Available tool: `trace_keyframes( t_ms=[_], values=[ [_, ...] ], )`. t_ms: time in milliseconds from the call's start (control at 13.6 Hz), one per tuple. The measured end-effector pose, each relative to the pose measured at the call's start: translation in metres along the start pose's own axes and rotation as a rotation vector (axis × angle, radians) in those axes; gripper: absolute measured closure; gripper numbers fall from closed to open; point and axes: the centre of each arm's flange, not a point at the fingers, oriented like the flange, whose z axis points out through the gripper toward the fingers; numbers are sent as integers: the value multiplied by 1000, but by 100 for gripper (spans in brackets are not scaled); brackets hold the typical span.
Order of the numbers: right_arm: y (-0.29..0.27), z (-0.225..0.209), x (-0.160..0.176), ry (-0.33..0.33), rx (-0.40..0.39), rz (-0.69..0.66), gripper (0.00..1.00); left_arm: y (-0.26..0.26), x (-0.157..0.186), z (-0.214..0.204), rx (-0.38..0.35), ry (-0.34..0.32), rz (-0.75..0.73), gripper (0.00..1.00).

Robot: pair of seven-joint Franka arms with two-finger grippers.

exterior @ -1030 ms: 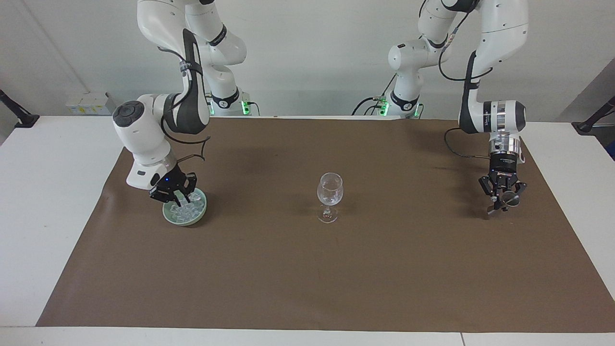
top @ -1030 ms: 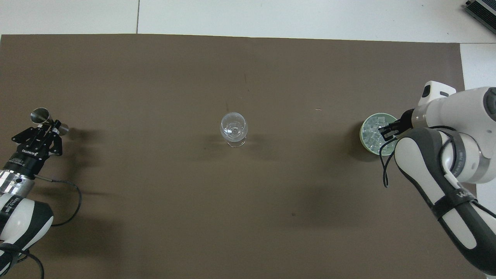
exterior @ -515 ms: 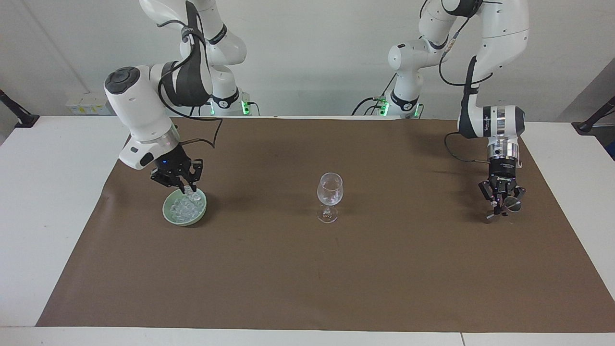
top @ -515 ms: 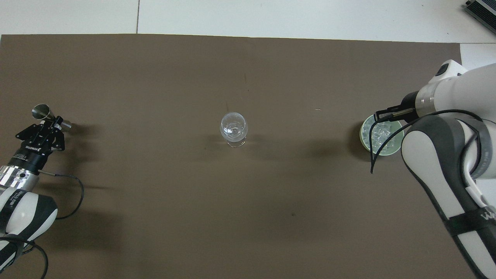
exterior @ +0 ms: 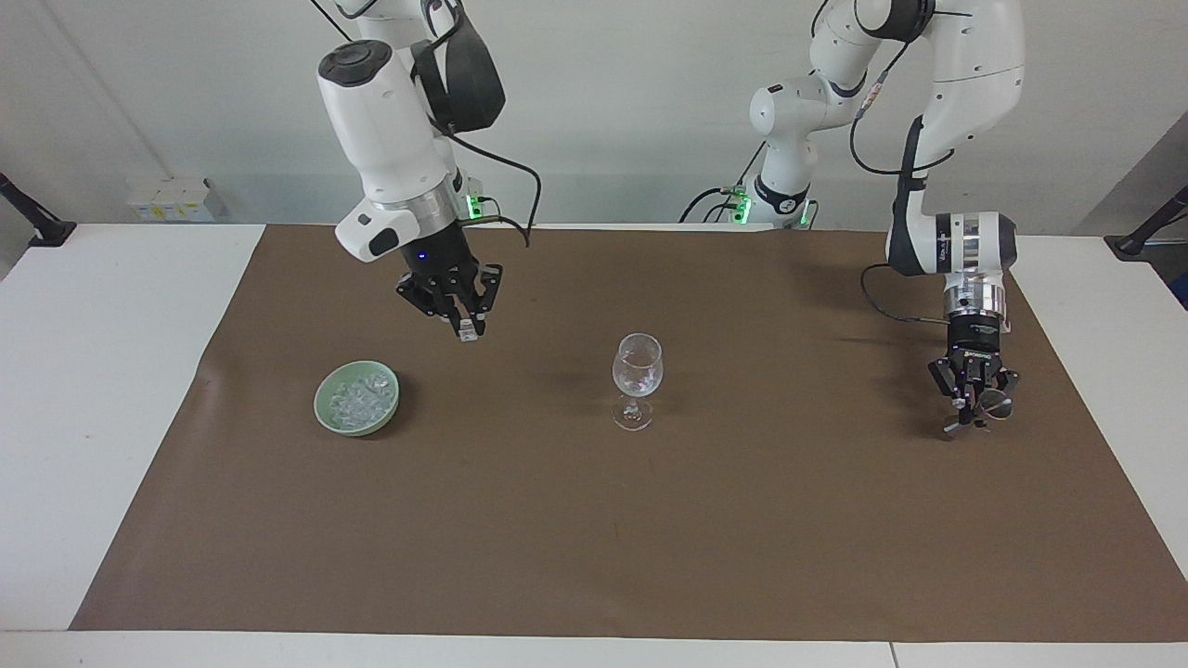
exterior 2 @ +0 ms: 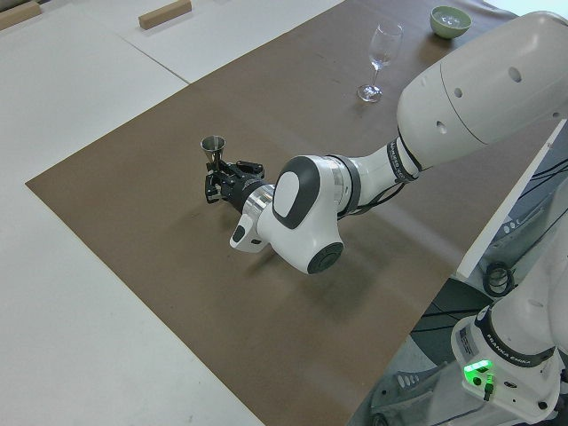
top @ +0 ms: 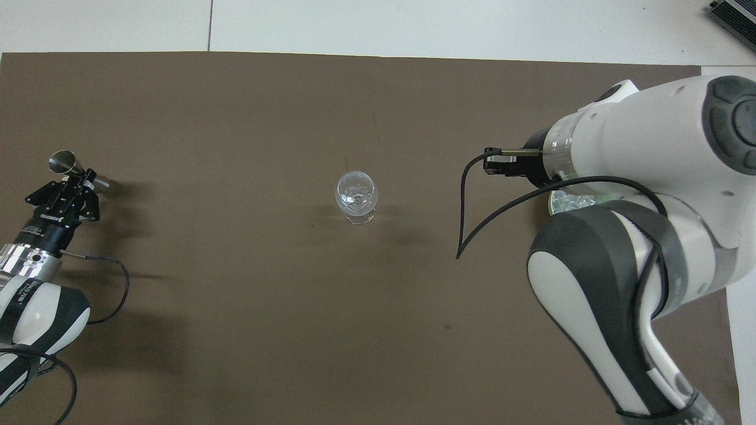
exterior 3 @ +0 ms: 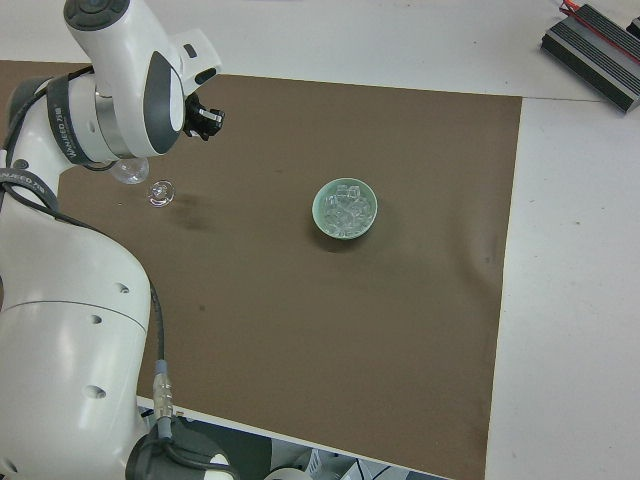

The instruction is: Pour wine and add ice with both arms

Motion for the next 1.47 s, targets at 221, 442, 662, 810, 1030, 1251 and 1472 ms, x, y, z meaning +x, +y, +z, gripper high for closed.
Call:
trace_keyframes(
  t_ms=[221,442,662,810,1030,1251,1472],
  values=[
    [-49,-1,-17,37,51,49,74,1,-1,5,-1,-5,-2,79],
    [-92,8,-28,84,128,77,74,-1,2,9,-1,-4,-9,79],
    [-124,29,-33,125,199,62,74,-1,2,11,-3,-6,-12,79],
    [-134,42,-36,129,200,35,74,-2,1,12,0,-6,-12,79],
    [-147,65,-45,123,184,-14,74,-3,4,13,1,-1,-13,79],
    [-150,84,-48,126,176,-38,74,-2,5,16,-1,8,-12,79],
    [-149,90,-49,122,173,-42,74,-3,5,17,-1,14,-10,79]
  ],
)
